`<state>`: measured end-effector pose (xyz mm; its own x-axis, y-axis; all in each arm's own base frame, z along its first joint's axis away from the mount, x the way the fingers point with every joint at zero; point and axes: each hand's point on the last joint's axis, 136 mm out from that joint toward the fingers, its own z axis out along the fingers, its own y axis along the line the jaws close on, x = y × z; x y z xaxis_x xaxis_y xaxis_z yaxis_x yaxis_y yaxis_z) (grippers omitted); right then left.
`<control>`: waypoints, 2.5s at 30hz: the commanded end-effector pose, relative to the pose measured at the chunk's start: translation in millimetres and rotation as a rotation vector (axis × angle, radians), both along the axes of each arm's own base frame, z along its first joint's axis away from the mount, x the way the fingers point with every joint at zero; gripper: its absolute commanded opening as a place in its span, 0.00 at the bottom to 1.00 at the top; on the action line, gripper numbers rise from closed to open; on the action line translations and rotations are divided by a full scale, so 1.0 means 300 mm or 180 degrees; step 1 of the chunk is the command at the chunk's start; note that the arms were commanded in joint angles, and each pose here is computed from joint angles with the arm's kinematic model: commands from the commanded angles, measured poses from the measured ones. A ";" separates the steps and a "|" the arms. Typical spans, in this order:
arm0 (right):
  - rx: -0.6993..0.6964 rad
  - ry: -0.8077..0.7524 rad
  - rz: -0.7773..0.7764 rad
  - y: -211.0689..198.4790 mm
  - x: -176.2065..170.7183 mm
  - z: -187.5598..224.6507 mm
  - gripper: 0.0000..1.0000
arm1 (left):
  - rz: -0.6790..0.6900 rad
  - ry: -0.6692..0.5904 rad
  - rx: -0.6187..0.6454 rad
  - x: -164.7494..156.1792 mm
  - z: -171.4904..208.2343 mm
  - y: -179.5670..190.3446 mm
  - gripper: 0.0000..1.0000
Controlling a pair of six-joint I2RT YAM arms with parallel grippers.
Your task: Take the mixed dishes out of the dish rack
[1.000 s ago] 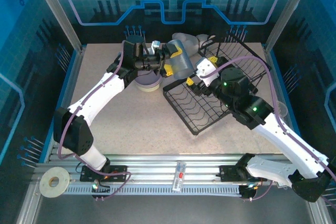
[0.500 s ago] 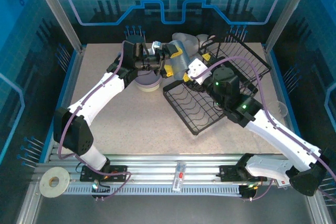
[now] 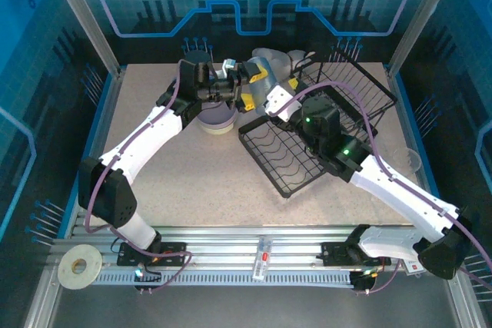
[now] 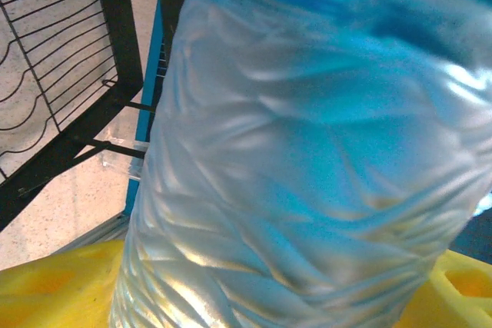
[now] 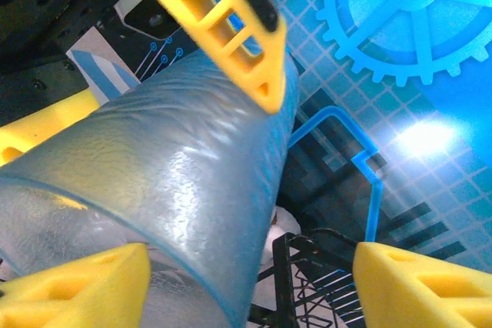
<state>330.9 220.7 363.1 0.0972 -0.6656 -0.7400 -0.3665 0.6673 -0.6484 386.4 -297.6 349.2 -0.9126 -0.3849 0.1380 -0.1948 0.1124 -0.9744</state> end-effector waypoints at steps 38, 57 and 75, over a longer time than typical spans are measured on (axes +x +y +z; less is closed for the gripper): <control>0.0171 -0.0299 -0.0081 0.086 -0.004 0.073 0.00 | -0.0182 -0.0466 -0.0701 0.003 0.144 -0.025 0.99; 0.0565 -0.0425 -0.1095 -0.164 0.050 0.258 0.00 | -0.0251 -0.1262 -0.0196 -0.043 0.241 -0.003 0.99; 0.1305 -0.0349 -0.2407 -0.663 -0.192 0.515 0.00 | -0.0410 -0.2766 0.0107 -0.081 0.386 -0.058 0.99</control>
<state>302.1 66.8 508.7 -0.1431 -0.3681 -0.9187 0.2029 0.8976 -0.3913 375.4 -302.0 448.0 -0.8171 -0.3140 -0.4835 0.4748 0.1092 -0.8733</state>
